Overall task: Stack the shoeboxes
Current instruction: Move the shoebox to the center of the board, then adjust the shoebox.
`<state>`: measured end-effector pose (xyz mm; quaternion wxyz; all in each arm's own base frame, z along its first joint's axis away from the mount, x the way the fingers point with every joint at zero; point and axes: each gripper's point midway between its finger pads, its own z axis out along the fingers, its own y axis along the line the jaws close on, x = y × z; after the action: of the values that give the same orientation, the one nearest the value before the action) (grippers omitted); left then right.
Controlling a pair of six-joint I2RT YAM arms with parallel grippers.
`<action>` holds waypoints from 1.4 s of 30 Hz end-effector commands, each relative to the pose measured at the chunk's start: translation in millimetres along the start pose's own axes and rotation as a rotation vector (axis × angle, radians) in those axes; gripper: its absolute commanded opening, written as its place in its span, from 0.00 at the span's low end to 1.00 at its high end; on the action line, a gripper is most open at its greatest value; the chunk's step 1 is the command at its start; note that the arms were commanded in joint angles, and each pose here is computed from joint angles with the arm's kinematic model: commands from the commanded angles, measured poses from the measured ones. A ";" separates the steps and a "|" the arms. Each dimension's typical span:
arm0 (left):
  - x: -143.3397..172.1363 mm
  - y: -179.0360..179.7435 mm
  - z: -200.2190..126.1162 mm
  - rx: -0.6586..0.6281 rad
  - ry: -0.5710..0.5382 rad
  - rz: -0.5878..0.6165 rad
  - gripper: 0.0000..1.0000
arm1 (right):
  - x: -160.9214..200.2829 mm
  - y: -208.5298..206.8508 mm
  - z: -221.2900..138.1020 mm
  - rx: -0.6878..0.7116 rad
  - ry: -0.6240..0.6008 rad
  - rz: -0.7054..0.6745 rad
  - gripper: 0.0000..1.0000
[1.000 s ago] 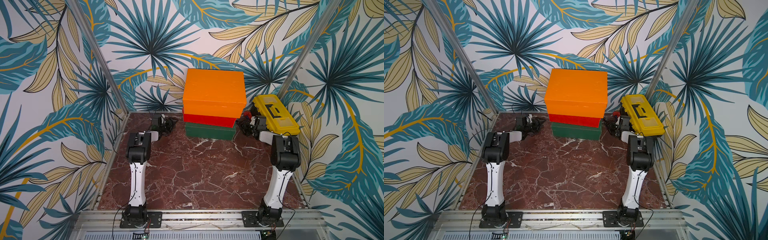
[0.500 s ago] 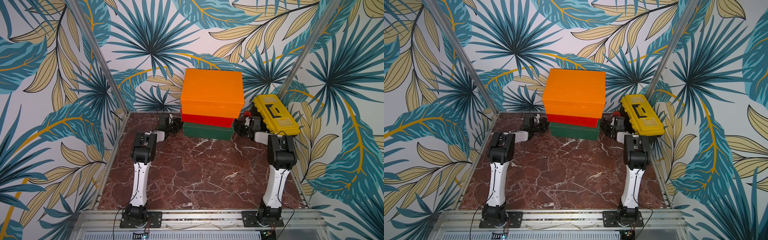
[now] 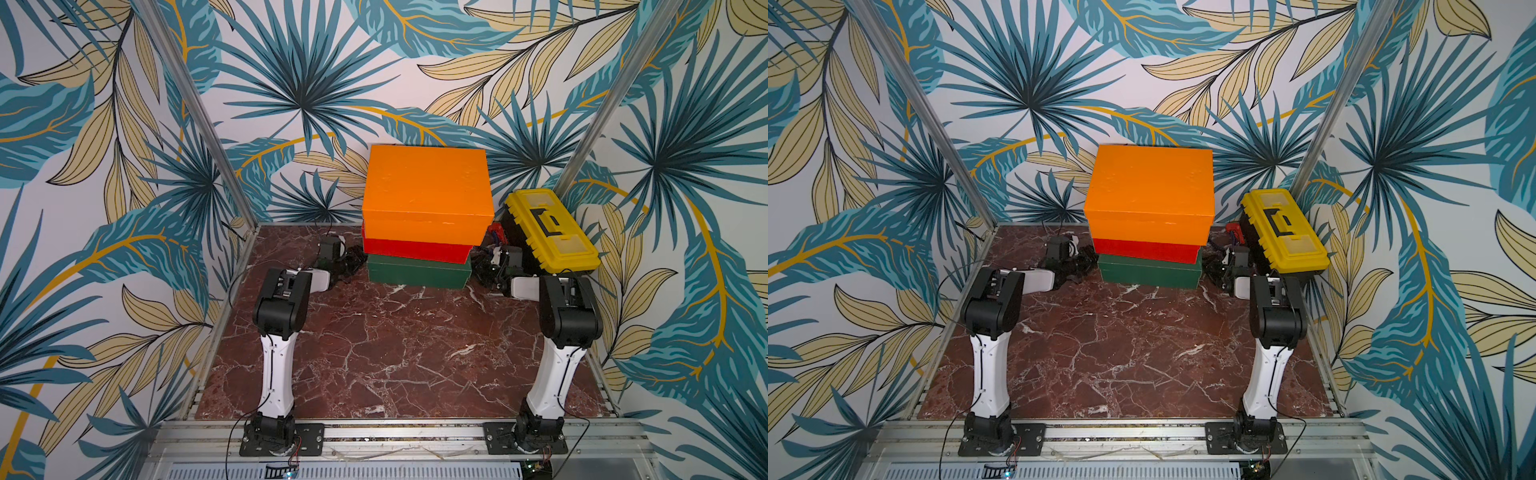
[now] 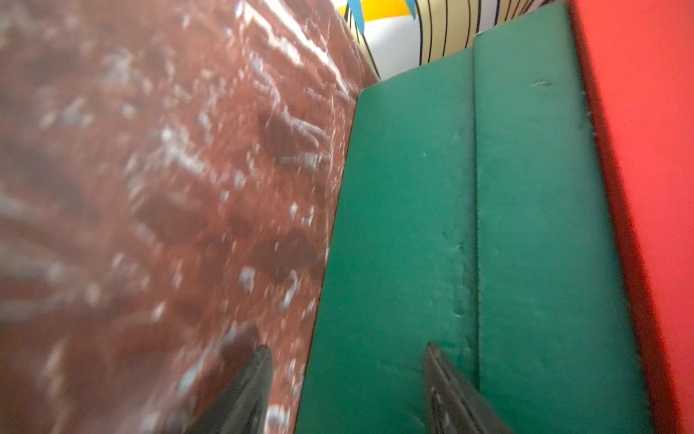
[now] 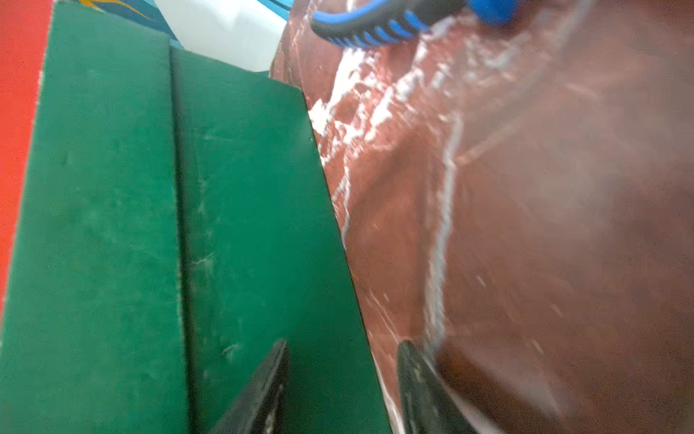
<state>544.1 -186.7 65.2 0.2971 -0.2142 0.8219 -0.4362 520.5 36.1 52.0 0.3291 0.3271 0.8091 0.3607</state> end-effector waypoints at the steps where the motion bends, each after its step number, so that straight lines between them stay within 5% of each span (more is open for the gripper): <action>1: 67.9 -42.6 -5.1 0.107 0.129 0.124 0.65 | 52.3 33.5 -1.8 -0.104 0.117 -0.083 0.48; 12: 101.4 -33.2 -54.8 0.079 0.078 0.182 0.66 | 76.9 20.8 -42.6 -0.077 0.076 -0.124 0.48; 24: 26.7 -16.1 -114.0 0.089 -0.066 0.101 0.73 | 5.3 36.6 -102.9 -0.019 -0.084 -0.150 0.52; 35: -33.3 -30.3 -122.0 0.138 -0.141 0.069 0.73 | -16.0 74.2 -110.4 -0.046 -0.100 -0.198 0.52; 42: -4.1 -58.4 -87.9 0.151 -0.066 0.135 0.73 | -3.7 88.9 -98.8 -0.085 -0.065 -0.229 0.52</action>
<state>493.3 -139.9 161.2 0.3809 -0.1726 0.7780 -0.4689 472.4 33.3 183.2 0.4203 0.2447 0.8050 0.3399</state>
